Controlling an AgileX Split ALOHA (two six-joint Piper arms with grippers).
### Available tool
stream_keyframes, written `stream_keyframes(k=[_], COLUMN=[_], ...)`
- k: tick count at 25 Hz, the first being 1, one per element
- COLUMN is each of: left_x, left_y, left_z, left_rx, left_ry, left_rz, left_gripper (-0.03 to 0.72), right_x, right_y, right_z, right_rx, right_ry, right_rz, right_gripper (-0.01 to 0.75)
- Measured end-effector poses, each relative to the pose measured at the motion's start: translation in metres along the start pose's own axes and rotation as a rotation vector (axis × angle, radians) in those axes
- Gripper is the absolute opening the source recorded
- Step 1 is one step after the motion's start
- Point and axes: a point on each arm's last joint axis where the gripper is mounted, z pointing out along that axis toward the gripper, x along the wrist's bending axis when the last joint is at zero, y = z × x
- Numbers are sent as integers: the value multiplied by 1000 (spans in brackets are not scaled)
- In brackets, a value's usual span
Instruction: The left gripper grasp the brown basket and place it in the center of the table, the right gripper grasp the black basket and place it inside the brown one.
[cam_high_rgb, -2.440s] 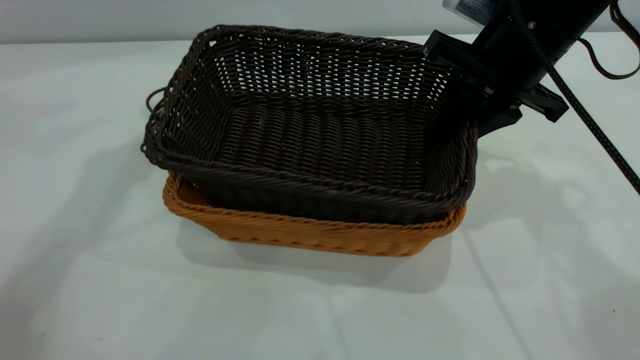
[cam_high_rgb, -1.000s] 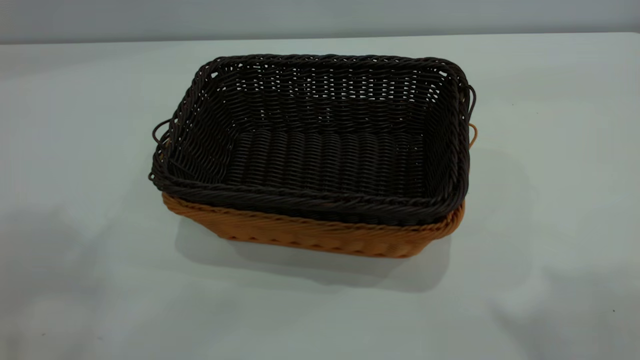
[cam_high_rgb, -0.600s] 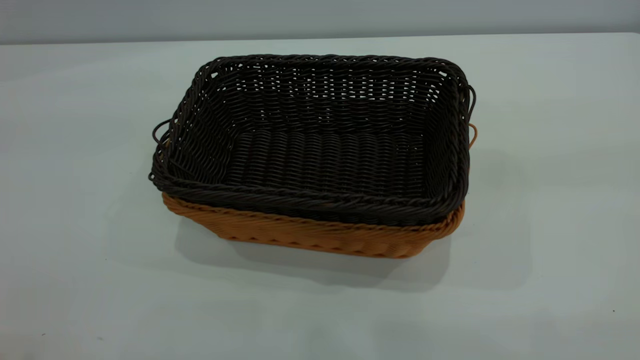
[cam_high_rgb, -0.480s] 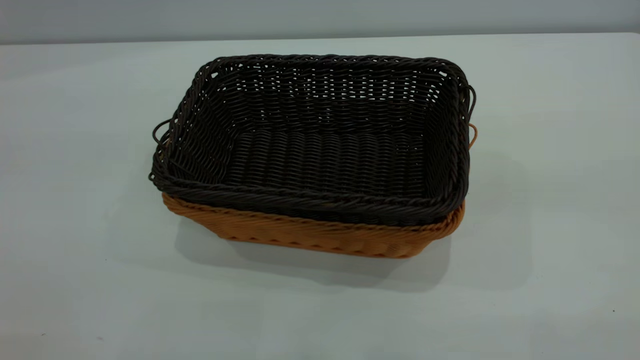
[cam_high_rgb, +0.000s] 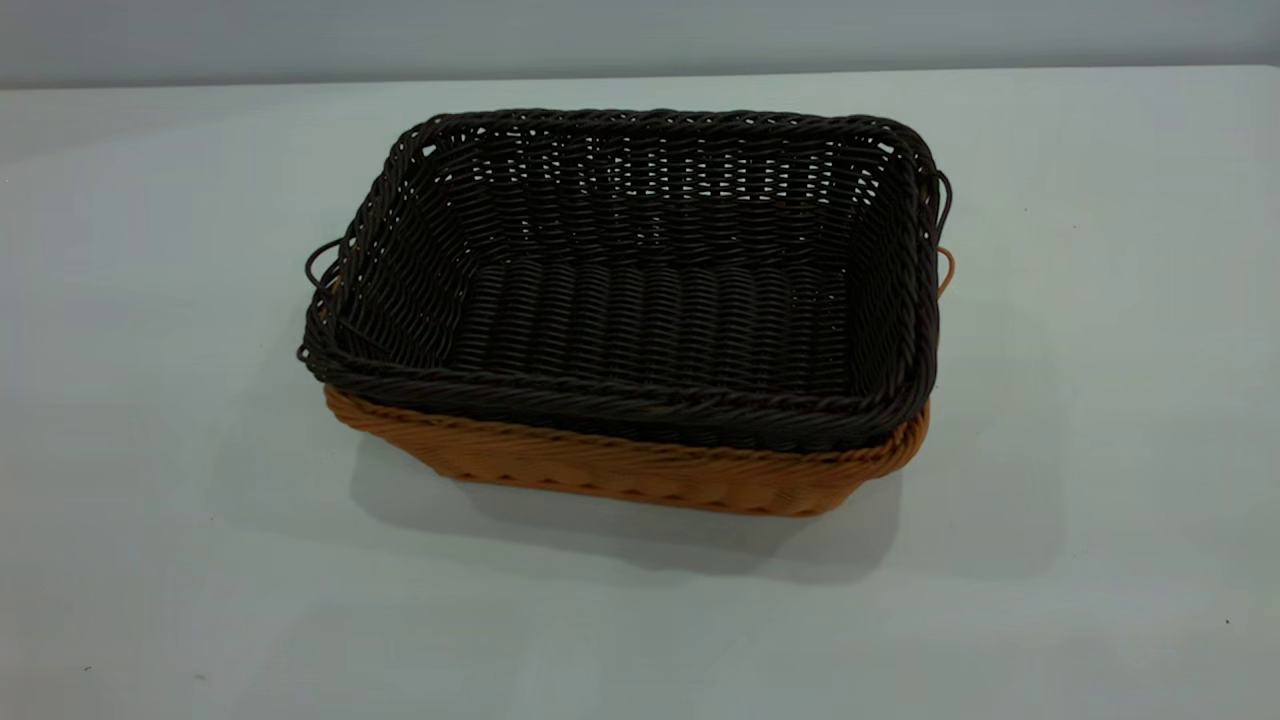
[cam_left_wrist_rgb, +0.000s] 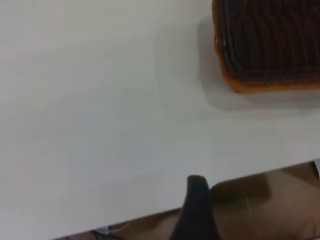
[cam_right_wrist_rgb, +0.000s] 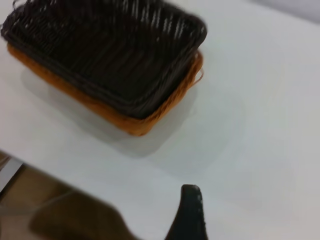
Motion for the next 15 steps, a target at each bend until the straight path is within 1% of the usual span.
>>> stream_keyframes(k=[3,12,15], left_x=[0,-2,1], left_y=[-12,-43,-51], left_z=[6,20,26], left_rx=[9,-8,2], left_ry=[-1,3,26], left_rz=[4,9,15], left_gripper=[552,552,552], right_x=[1,0,0], right_y=[-5,-9,-9], right_z=[-5,0,0], right_rx=[-42,-34,-34], right_ry=[-29,-36,-36], right_rz=[-13,16,16], right_gripper=[561,561,561])
